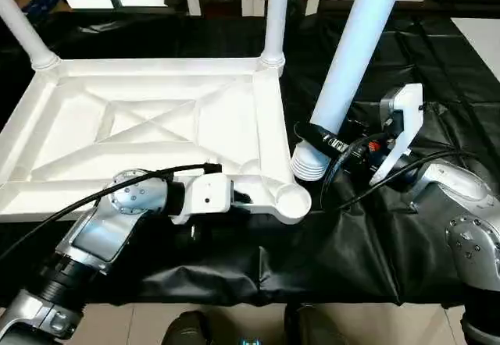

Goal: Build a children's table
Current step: Pick table leg

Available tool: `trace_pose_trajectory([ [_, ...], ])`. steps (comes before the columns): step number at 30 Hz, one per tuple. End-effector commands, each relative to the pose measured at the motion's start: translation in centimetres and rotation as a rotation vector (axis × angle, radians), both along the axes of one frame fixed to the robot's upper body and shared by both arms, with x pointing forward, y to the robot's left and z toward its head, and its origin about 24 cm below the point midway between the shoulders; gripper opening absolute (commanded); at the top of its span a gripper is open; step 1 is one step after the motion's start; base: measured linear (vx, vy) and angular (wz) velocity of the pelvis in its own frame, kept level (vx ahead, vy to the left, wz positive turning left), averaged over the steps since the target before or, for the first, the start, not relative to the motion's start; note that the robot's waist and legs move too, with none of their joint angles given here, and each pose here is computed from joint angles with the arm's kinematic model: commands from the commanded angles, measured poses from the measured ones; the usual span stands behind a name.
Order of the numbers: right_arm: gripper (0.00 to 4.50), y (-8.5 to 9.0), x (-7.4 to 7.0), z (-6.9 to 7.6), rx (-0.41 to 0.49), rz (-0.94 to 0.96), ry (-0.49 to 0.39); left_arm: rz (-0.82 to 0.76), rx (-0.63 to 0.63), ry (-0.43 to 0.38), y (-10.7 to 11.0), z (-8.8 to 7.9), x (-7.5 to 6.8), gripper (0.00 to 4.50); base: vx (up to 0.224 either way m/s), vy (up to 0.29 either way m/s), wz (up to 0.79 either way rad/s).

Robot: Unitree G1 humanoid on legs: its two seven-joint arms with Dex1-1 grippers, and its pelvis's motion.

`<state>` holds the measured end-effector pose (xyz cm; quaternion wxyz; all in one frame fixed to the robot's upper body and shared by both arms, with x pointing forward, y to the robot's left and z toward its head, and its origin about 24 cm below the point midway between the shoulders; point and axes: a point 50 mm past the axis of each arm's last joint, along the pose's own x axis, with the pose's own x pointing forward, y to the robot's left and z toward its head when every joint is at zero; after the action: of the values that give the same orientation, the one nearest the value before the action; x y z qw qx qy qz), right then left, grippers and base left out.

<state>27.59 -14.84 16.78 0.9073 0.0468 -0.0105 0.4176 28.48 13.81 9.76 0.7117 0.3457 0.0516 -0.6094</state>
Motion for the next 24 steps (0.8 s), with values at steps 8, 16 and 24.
trace_pose_trajectory([
  [8, 1.88, 0.0, -0.4, 0.3, 0.014, 0.039, -0.014, 0.057, 0.06, 0.05, 2.2, -0.3, 0.1, 1.07, 0.0, 0.0, 0.0],
  [16, 1.88, -0.2, -0.4, 0.5, 0.042, 0.038, 0.001, 0.05, 0.088, 0.087, 2.4, -1.0, -0.4, 0.78, 0.0, 0.0, 0.0],
  [24, 1.88, -0.3, -0.5, 0.5, 0.045, 0.045, 0.018, 0.062, 0.058, 0.071, 1.7, -1.3, -0.3, 0.27, 0.0, 0.0, 0.0],
])
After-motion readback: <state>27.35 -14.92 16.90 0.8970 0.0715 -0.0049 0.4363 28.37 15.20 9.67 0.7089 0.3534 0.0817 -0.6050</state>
